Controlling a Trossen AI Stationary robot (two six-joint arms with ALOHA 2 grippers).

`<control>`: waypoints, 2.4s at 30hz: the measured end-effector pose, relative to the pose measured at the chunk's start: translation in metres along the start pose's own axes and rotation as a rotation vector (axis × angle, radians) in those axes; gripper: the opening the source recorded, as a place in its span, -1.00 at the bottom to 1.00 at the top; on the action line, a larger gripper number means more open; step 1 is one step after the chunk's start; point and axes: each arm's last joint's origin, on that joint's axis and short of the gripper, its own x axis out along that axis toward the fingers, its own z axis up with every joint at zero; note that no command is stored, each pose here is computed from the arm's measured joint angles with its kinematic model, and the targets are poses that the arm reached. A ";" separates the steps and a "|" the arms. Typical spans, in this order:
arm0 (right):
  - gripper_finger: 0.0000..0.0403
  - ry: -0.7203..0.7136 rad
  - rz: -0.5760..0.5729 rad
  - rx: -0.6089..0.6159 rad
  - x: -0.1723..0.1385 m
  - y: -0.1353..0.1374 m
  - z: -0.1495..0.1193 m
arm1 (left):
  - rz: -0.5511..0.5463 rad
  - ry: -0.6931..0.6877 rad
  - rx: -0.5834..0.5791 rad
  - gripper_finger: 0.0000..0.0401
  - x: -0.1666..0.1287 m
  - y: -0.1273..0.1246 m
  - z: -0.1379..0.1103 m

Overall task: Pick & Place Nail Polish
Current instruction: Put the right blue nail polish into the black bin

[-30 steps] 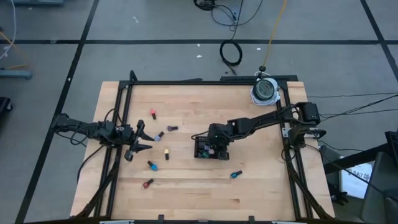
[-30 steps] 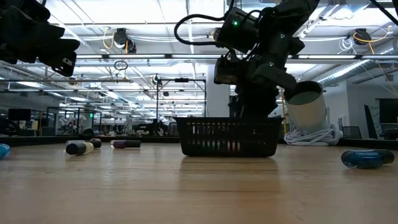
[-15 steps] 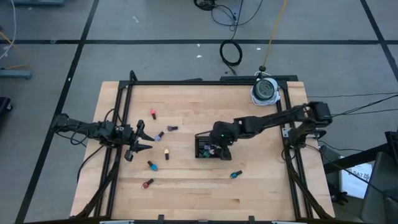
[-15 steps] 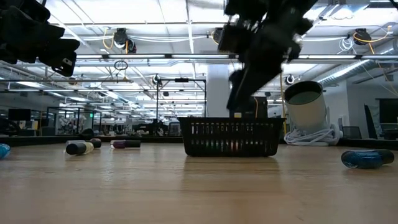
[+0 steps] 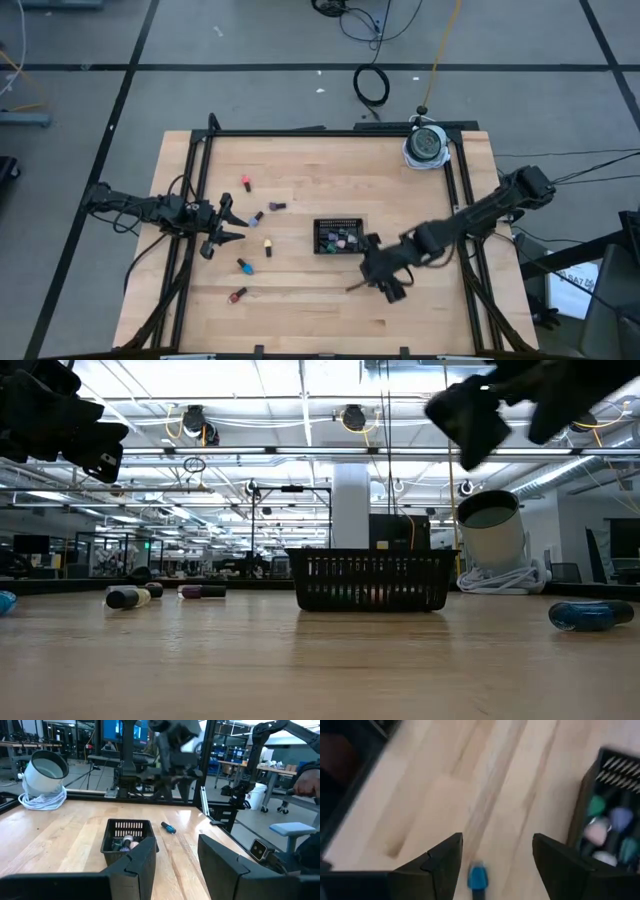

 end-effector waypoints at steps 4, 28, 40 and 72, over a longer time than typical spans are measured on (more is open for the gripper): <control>0.12 0.059 -0.081 0.018 0.000 0.021 -0.009 | 0.000 0.000 0.000 -0.28 0.000 0.000 0.000; 0.12 0.090 -0.119 0.105 0.047 0.025 -0.101 | 0.000 0.000 0.000 -0.28 0.000 0.000 0.000; 0.08 0.074 -0.119 0.115 0.059 0.025 -0.106 | 0.000 0.000 0.000 -0.28 0.000 0.000 0.000; -0.76 -0.060 -0.254 0.177 0.026 0.013 -0.093 | 0.000 0.000 0.000 -0.28 0.000 0.000 0.000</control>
